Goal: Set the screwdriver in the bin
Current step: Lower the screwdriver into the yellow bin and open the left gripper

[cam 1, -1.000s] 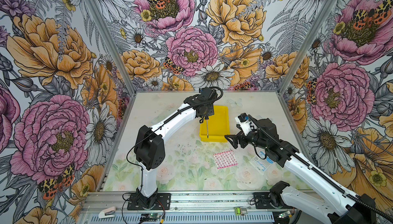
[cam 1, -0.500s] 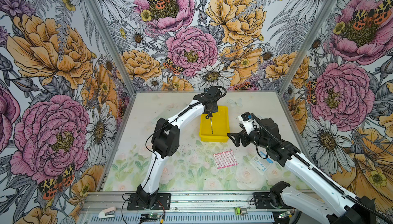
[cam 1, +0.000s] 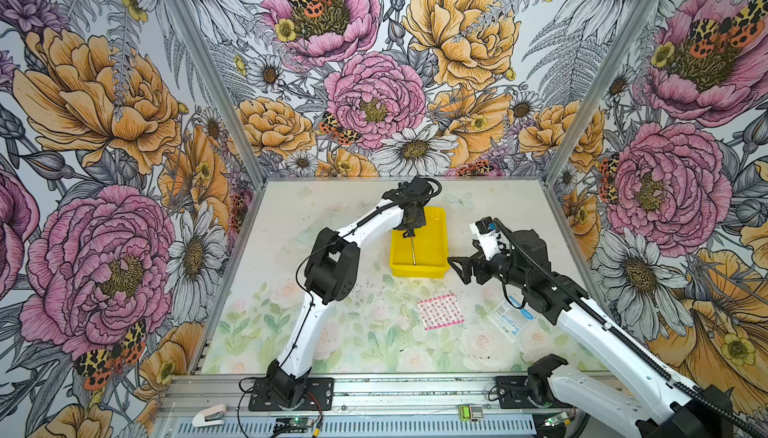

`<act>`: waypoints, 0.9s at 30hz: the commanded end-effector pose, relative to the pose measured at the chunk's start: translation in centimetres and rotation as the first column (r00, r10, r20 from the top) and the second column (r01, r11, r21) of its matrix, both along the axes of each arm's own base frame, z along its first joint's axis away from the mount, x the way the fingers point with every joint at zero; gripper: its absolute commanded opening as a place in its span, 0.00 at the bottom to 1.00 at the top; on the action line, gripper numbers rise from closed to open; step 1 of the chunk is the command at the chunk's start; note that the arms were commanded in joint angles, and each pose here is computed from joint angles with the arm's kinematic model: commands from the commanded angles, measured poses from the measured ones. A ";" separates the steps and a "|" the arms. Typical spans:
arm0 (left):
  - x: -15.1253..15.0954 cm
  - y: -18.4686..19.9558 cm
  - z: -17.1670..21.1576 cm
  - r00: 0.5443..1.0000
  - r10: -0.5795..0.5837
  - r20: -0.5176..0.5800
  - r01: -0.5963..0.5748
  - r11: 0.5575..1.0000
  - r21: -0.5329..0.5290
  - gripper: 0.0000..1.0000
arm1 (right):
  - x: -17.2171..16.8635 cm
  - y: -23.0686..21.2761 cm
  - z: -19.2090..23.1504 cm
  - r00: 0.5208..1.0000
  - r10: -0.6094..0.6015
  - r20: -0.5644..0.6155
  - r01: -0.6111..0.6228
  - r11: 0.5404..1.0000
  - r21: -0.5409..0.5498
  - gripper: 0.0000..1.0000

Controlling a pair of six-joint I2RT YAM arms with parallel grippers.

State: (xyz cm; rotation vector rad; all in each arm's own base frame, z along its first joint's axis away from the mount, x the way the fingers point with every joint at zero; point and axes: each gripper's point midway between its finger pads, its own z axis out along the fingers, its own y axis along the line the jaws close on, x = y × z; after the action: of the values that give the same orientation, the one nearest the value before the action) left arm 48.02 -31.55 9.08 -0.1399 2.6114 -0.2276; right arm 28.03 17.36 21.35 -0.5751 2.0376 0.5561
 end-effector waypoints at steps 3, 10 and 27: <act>0.4 -0.9 -0.3 1.000 0.007 0.003 -0.007 1.000 -0.029 0.22 | 0.3 -0.1 0.2 1.000 -0.010 0.002 0.010 1.000 0.016 1.00; 0.3 -1.3 -2.2 1.000 -0.003 -0.020 0.003 1.000 -0.007 0.24 | 0.3 -0.3 0.1 1.000 -0.016 -0.001 0.016 1.000 0.016 0.99; -0.2 -1.5 -5.1 0.998 -0.013 -0.058 0.014 0.999 0.029 0.33 | 0.5 -0.8 0.2 0.999 -0.041 0.014 0.041 0.999 0.005 1.00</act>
State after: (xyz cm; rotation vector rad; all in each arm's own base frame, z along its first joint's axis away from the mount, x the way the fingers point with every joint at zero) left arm 47.44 -32.16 3.81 -0.1298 2.6865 -0.1655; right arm 28.22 16.99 21.24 -0.5618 2.0423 0.5476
